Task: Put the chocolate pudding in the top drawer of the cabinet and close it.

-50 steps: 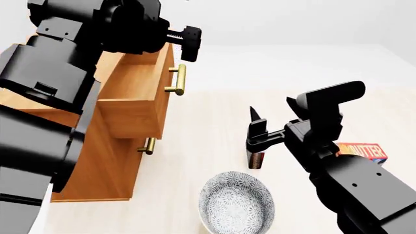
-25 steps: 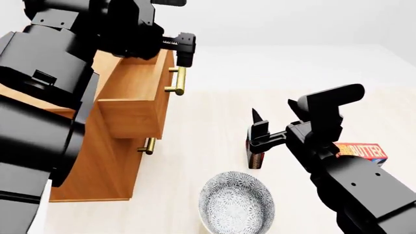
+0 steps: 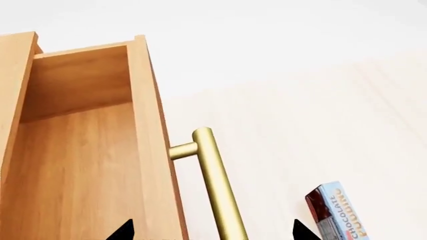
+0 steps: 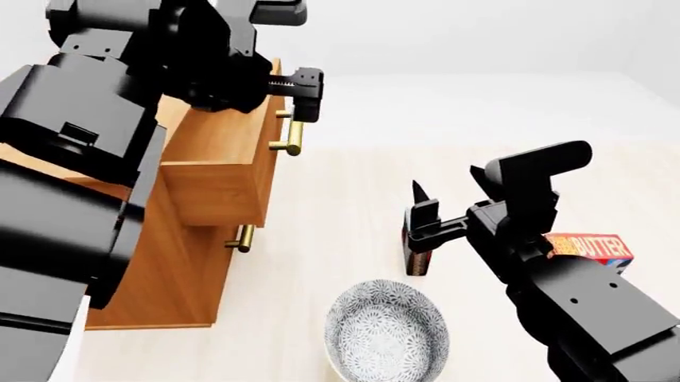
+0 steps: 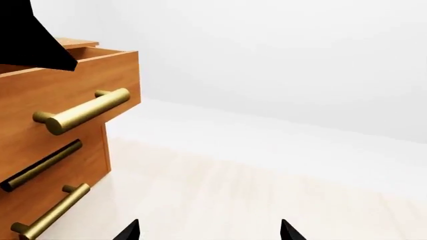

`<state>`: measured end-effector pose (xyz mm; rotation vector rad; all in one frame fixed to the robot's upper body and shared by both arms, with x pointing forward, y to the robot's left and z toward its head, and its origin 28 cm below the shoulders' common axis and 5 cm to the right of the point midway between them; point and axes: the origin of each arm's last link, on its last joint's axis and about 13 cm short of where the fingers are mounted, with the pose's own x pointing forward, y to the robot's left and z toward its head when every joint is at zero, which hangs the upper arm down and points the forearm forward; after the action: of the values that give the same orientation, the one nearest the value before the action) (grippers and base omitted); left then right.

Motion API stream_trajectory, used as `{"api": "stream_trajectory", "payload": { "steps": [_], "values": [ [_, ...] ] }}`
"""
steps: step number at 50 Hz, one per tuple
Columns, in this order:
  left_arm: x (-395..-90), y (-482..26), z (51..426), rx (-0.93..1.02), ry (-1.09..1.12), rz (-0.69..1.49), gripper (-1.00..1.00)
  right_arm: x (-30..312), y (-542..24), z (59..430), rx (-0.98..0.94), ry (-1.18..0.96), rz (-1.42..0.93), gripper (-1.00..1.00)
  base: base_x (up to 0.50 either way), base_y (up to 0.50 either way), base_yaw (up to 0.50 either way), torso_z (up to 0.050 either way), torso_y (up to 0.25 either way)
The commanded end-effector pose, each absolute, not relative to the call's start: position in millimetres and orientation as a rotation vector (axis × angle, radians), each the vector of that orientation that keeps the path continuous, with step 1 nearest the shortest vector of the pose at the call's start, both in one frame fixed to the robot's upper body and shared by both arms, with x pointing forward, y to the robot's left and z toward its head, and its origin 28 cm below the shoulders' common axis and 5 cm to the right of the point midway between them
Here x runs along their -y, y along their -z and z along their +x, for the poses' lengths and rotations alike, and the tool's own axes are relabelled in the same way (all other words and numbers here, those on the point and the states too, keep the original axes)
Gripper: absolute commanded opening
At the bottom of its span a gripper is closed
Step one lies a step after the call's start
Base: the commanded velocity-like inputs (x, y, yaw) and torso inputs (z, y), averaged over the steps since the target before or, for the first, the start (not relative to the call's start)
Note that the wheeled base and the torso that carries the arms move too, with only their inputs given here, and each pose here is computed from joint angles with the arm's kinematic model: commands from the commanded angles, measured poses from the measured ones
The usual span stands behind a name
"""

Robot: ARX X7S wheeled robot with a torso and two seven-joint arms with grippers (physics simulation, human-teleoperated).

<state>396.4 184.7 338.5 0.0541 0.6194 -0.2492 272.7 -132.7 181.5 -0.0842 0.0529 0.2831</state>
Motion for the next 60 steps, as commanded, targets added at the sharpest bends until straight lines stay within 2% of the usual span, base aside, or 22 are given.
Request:
{"api": "stream_trajectory", "payload": {
  "steps": [1, 36, 60],
  "values": [
    [-182, -335, 396, -0.632, 0.270, 0.057, 1.00, 133, -179, 274, -0.057, -0.284, -0.082, 1.00, 0.00, 0.00, 0.00, 0.000, 0.000],
    [-185, -324, 400, -0.638, 0.224, 0.114, 1.00, 133, -177, 273, -0.066, -0.291, -0.085, 1.00, 0.00, 0.00, 0.00, 0.000, 0.000],
    [-189, -312, 402, -0.654, 0.252, 0.061, 1.00, 131, -169, 280, -0.085, -0.297, -0.078, 1.00, 0.00, 0.00, 0.00, 0.000, 0.000]
  ]
}}
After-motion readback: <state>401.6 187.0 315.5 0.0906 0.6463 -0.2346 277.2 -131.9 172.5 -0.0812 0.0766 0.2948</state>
